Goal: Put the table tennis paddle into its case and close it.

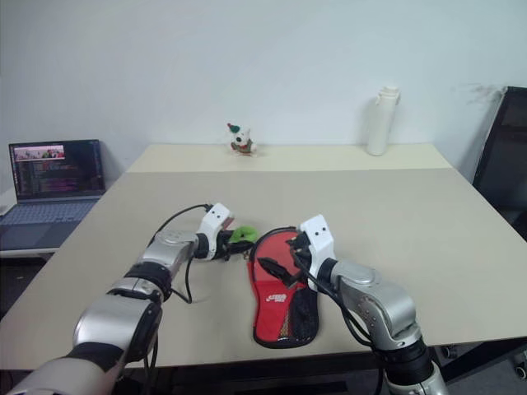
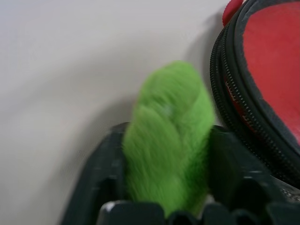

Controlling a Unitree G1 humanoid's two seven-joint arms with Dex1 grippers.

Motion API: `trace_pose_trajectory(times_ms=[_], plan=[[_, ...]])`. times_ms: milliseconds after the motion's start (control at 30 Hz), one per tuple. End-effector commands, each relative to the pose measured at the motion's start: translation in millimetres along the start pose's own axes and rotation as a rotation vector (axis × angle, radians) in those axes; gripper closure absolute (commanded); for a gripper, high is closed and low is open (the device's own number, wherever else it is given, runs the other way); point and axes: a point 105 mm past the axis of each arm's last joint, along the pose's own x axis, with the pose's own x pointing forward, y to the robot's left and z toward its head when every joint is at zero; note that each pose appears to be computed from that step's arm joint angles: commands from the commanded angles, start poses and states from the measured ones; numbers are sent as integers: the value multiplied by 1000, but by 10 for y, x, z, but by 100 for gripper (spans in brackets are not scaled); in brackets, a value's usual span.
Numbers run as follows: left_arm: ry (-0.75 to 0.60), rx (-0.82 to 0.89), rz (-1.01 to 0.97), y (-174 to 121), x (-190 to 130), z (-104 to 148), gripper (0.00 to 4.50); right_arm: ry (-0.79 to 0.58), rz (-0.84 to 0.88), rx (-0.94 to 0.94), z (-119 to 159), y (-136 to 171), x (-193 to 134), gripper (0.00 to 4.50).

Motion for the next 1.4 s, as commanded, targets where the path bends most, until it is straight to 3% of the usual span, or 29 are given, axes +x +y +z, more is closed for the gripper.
trace_pose_trajectory(times_ms=[33,133,167,267,467,667,967,1400], plan=[[33,-35,-18,-50,15,-167,352,5,-14,-25,-15,-15,119,0],[34,-38,-26,-63,13,-189,436,78,-32,-31,-225,-56,200,0],[33,-40,-27,-65,12,-192,444,104,-47,-34,-302,-85,226,0],[35,-41,-39,-88,19,-204,444,188,-111,-41,-539,-200,271,0],[66,-34,-48,-95,33,-173,444,234,-175,-59,-687,-319,206,0],[128,116,94,62,71,-16,444,242,-198,-32,-761,-275,182,0],[160,303,197,33,234,262,444,275,-205,-20,-907,-165,98,0],[38,247,226,-182,451,496,444,317,-206,-13,-1062,-56,79,0]])
